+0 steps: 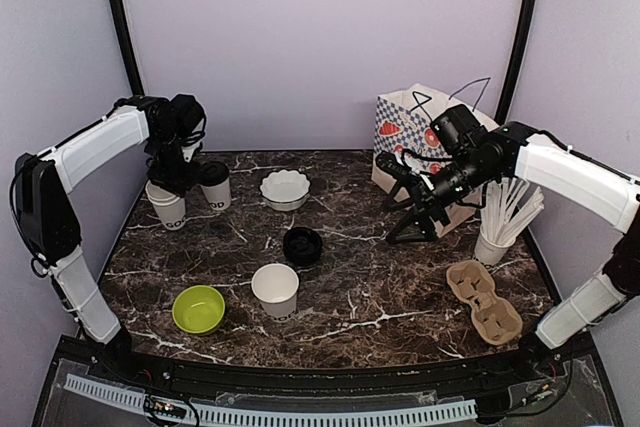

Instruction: Pack the takeout coffee

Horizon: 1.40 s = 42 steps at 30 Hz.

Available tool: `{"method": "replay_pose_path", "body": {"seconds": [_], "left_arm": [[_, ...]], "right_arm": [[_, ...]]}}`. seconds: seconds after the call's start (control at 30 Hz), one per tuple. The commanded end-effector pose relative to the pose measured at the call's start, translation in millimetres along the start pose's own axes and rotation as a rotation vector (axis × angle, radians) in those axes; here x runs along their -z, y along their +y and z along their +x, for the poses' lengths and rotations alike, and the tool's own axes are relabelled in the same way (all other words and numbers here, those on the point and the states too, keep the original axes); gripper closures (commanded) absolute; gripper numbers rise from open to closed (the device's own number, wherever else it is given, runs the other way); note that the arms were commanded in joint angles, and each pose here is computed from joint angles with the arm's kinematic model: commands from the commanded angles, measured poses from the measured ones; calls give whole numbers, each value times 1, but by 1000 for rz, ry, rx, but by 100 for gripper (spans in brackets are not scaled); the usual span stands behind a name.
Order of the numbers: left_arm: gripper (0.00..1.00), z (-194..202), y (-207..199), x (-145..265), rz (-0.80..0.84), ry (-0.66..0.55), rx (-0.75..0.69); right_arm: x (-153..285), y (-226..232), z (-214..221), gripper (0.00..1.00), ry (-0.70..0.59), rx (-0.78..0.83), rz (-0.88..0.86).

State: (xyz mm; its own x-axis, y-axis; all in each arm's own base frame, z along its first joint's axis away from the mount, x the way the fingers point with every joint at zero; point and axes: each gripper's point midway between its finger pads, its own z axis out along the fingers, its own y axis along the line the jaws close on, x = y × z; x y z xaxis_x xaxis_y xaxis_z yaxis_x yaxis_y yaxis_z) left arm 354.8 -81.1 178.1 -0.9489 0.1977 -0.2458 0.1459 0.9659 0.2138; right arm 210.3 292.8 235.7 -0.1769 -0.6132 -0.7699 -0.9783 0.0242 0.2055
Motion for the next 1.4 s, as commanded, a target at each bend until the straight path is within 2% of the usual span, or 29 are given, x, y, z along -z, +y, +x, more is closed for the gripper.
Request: {"method": "replay_pose_path", "body": {"seconds": [0.0,0.37,0.63,0.83,0.9,0.97,1.03,1.2,1.27,1.33,1.37], "left_arm": [[100,-25,31,-2,-8,-80,52],[100,-53,64,-41,53,-118,91],[99,-67,73,-72,87,-61,109],[89,-70,72,-79,108,-40,116],[76,-70,73,-80,105,-34,123],[65,-70,77,-77,85,-29,135],[59,-71,84,-69,56,-38,149],[52,-78,93,-22,17,-143,182],[52,-78,81,1,24,-185,155],[52,-76,52,25,57,-240,65],[52,-72,24,31,86,-254,-5]], "right_arm": [[3,-2,-2,4,-7,17,26],[2,-3,5,4,8,11,43],[2,-5,4,4,23,12,45],[0,-7,8,4,34,7,51],[0,-7,8,4,34,6,50],[0,-7,7,4,35,5,46],[-1,-7,6,4,35,2,41],[-2,-7,5,4,35,-2,27],[-3,-8,5,4,37,-3,24],[-3,-9,5,4,45,0,30],[-3,-10,5,4,48,5,37]]}}
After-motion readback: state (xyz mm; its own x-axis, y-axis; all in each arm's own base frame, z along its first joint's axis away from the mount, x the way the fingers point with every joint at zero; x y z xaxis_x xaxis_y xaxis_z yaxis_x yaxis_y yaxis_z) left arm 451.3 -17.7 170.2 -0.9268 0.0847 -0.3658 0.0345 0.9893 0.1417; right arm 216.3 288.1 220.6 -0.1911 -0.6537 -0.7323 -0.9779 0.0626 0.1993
